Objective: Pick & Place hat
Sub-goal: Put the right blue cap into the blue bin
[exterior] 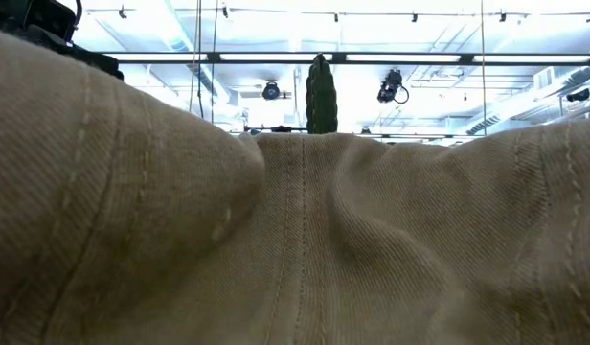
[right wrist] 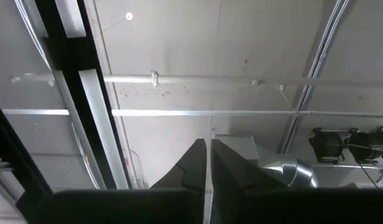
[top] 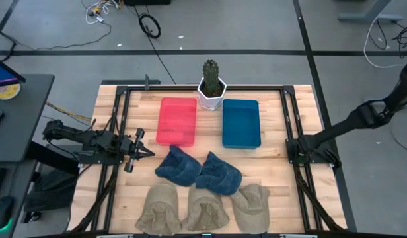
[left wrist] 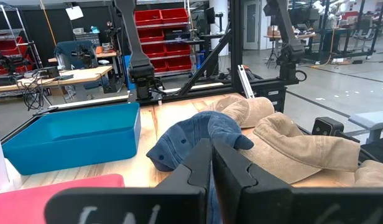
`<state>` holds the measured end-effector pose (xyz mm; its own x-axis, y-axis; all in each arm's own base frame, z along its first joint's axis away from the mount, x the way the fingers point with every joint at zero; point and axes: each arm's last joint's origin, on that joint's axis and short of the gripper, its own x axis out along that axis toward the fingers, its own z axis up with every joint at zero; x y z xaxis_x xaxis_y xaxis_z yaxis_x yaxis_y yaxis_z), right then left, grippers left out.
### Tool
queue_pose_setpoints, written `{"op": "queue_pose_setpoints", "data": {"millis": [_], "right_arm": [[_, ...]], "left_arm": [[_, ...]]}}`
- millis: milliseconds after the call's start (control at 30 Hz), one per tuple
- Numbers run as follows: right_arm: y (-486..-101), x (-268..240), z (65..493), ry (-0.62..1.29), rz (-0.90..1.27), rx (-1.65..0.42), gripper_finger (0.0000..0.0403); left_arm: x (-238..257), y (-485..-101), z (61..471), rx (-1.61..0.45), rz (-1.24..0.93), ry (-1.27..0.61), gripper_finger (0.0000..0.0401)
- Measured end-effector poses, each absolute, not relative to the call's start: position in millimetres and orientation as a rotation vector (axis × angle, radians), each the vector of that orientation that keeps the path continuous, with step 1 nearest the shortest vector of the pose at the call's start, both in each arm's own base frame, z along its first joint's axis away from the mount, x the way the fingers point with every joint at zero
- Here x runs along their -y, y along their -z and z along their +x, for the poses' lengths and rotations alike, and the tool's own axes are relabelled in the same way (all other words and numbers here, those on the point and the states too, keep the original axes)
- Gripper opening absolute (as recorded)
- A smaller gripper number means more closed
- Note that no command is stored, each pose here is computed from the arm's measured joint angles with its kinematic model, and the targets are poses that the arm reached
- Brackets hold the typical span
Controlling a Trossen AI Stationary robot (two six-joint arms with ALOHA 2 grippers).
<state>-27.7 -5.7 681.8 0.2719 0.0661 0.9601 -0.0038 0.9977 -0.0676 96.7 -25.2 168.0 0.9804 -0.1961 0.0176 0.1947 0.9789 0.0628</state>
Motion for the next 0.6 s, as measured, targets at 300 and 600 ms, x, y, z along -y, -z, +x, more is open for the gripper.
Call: {"op": "queue_pose_setpoints", "data": {"millis": [300,600], "right_arm": [[-689,-1,2,-0.074,-0.04,1.234,0.0025],[-674,-7,30,-0.18,0.042,0.899,0.0025]], "left_arm": [[25,-168,97,0.024,0.061,0.197,0.0021],[25,-168,97,0.022,0.061,0.197,0.0021]]}}
